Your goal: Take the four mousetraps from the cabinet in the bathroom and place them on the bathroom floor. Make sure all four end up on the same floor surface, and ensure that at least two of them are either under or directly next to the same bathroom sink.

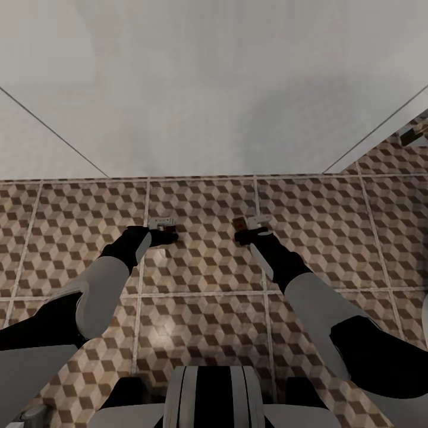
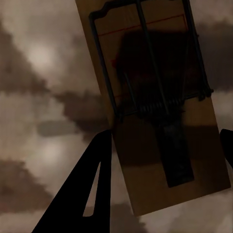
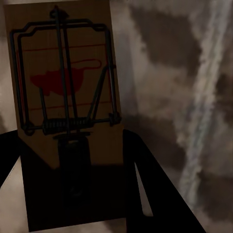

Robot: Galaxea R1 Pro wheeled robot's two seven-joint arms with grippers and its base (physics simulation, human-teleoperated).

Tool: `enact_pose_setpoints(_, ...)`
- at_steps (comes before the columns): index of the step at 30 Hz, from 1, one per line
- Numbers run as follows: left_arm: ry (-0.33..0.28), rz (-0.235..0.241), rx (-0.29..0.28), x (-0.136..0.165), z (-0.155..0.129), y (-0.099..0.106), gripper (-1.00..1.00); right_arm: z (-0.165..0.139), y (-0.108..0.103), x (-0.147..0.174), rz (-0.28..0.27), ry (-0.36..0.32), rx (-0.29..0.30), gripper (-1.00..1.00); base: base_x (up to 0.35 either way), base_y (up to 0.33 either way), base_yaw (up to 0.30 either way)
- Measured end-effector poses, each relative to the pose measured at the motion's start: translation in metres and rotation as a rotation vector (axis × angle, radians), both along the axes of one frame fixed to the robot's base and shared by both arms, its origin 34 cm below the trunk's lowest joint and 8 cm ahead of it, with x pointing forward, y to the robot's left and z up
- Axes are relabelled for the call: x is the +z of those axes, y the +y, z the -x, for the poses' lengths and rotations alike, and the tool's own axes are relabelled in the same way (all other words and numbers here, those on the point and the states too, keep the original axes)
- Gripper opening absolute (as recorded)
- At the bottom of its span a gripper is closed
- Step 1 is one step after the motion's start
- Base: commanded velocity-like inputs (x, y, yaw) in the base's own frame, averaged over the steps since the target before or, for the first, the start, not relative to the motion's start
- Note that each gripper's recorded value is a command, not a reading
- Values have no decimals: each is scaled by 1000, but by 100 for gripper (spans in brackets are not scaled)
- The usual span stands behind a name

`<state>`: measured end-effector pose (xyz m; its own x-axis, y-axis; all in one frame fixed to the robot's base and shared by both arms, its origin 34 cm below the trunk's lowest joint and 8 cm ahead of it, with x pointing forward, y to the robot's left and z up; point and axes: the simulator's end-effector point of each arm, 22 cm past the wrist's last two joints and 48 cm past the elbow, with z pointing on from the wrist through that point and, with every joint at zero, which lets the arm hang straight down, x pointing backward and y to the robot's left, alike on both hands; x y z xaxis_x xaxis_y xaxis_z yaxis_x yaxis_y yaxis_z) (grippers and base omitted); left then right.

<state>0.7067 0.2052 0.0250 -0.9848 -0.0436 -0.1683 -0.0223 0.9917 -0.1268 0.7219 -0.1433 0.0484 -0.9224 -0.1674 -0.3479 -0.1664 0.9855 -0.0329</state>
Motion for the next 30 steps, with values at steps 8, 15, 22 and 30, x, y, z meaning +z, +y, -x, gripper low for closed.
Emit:
enact_pose_setpoints(8, 2, -1, 3, 0, 1, 0, -100, -9, 3, 6, -9, -23, 0, -100, 0, 0, 0)
enact_pose_setpoints(15, -39, -26, -19, 7, -15, 7, -100, -10, 4, 7, -11, -26, 0, -100, 0, 0, 0)
enact_pose_setpoints(22, -90, -10, -16, 19, -37, 6, -100, -10, 4, 7, -11, -26, 0, -100, 0, 0, 0)
enact_pose_setpoints(30, -113, -17, -25, 27, -48, 8, -100, -10, 4, 7, -11, -26, 0, -100, 0, 0, 0)
